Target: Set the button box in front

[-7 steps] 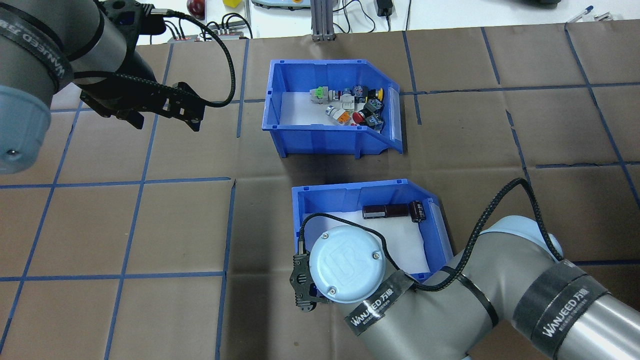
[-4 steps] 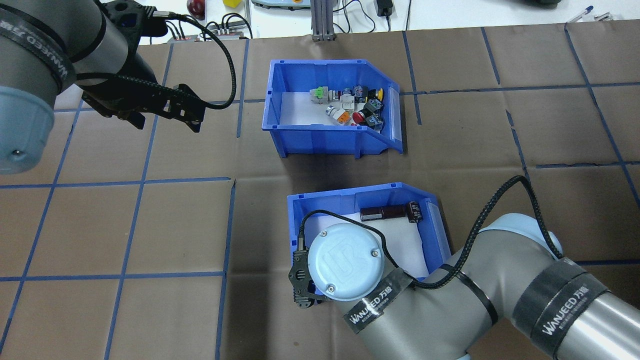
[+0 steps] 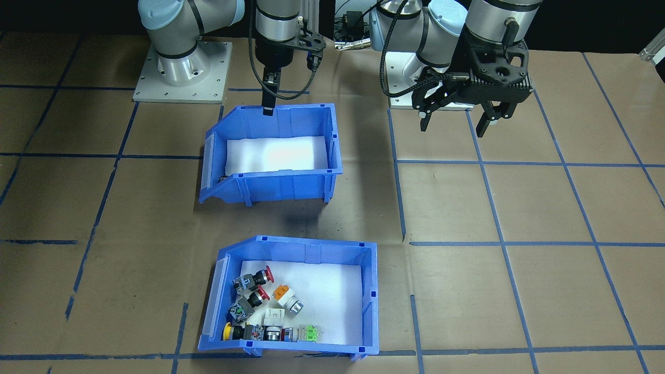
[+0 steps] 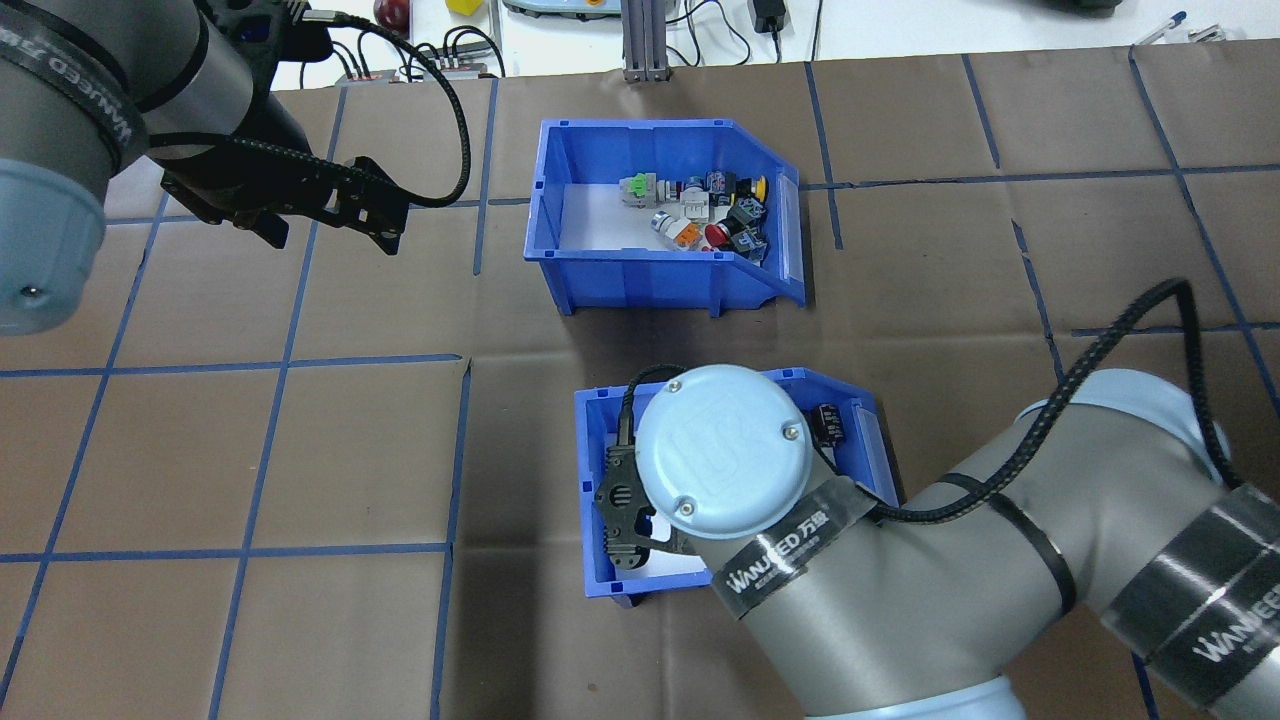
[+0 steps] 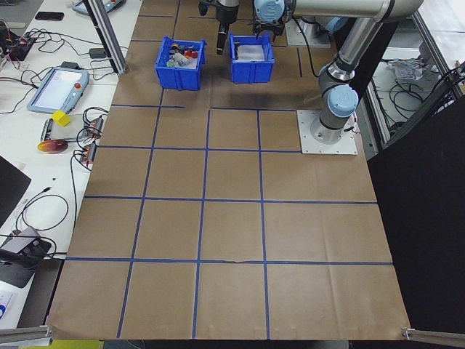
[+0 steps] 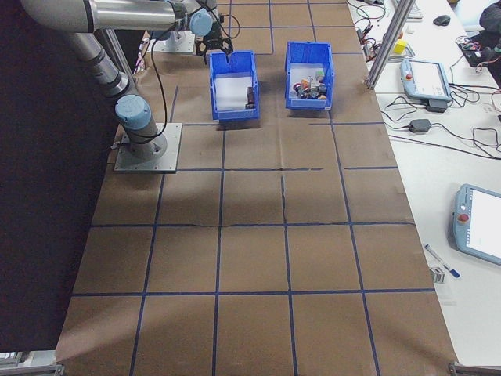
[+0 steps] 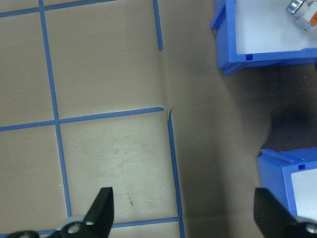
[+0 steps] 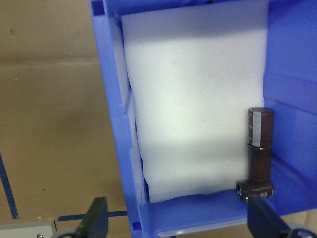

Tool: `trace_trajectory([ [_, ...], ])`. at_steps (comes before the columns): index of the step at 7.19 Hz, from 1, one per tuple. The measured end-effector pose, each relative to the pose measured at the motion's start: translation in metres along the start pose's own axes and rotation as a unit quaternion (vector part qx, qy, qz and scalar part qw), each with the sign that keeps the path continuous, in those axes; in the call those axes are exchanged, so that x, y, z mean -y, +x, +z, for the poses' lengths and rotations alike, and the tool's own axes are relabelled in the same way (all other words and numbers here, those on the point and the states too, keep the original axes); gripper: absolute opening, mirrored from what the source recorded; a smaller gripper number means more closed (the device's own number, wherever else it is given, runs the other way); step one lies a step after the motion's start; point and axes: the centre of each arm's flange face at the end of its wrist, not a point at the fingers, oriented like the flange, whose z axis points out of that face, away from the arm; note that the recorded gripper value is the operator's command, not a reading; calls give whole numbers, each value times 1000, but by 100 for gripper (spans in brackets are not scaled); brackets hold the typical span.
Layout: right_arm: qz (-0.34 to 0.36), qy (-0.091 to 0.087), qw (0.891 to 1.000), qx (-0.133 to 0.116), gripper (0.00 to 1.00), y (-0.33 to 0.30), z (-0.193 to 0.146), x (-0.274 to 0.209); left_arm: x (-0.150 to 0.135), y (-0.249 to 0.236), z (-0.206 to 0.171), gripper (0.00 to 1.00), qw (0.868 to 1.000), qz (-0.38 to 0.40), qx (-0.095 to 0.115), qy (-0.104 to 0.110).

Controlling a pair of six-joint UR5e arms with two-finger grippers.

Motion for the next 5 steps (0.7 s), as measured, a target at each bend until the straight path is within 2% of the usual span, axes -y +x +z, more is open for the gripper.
trace_trajectory([
  [2,101,6,995,5,100,44,-7,-52,-1,0,-3,99,1000,0,0,0],
  [3,159,16,987,5,100,65,-8,-74,-1,0,-4,99,1000,0,1,1],
  [4,218,28,976,-4,100,86,-14,-93,-1,0,-4,99,1000,0,1,1],
  [5,283,38,958,-17,100,107,-27,-111,-1,0,-4,99,1000,0,1,1],
])
